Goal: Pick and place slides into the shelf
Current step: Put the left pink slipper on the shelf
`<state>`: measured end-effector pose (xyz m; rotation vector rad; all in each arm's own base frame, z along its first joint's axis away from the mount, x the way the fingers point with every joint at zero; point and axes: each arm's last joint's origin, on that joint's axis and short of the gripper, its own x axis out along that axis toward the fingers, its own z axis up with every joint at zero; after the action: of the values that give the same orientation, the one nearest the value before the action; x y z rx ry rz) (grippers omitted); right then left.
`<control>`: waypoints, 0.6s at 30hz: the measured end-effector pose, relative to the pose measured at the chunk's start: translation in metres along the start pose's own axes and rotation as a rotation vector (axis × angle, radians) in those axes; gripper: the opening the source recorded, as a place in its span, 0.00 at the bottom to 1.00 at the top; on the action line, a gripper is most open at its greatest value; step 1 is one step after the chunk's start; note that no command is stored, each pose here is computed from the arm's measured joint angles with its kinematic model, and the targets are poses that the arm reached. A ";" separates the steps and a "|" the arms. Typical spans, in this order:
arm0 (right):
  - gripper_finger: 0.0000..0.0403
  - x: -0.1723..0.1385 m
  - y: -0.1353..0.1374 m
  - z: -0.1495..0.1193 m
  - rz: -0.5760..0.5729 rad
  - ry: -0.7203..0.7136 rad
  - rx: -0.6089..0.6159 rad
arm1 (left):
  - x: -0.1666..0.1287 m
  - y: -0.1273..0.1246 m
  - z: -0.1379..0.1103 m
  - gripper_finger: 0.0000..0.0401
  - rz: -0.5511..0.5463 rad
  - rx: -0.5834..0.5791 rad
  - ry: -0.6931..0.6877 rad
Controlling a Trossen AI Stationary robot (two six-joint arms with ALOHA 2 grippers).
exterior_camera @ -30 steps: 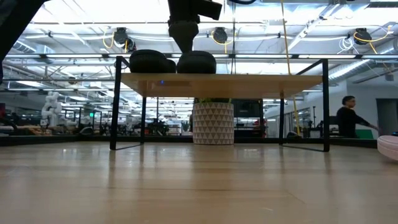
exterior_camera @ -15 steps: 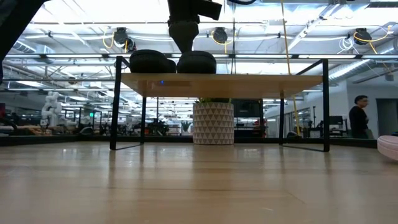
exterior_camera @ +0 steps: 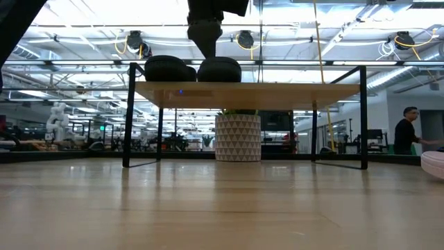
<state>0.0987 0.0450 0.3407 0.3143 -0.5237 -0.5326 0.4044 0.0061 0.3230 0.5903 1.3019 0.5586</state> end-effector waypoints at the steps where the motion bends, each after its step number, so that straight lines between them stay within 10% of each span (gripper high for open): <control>1: 0.54 0.000 0.000 0.000 0.000 0.000 0.000 | -0.001 -0.001 0.000 0.50 0.011 0.003 -0.001; 18: 0.54 0.000 0.000 0.000 0.000 0.000 0.000 | -0.063 0.003 0.007 0.51 -0.012 -0.046 -0.193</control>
<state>0.0987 0.0449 0.3407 0.3145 -0.5240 -0.5326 0.3998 -0.0351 0.3709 0.5837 1.1066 0.5078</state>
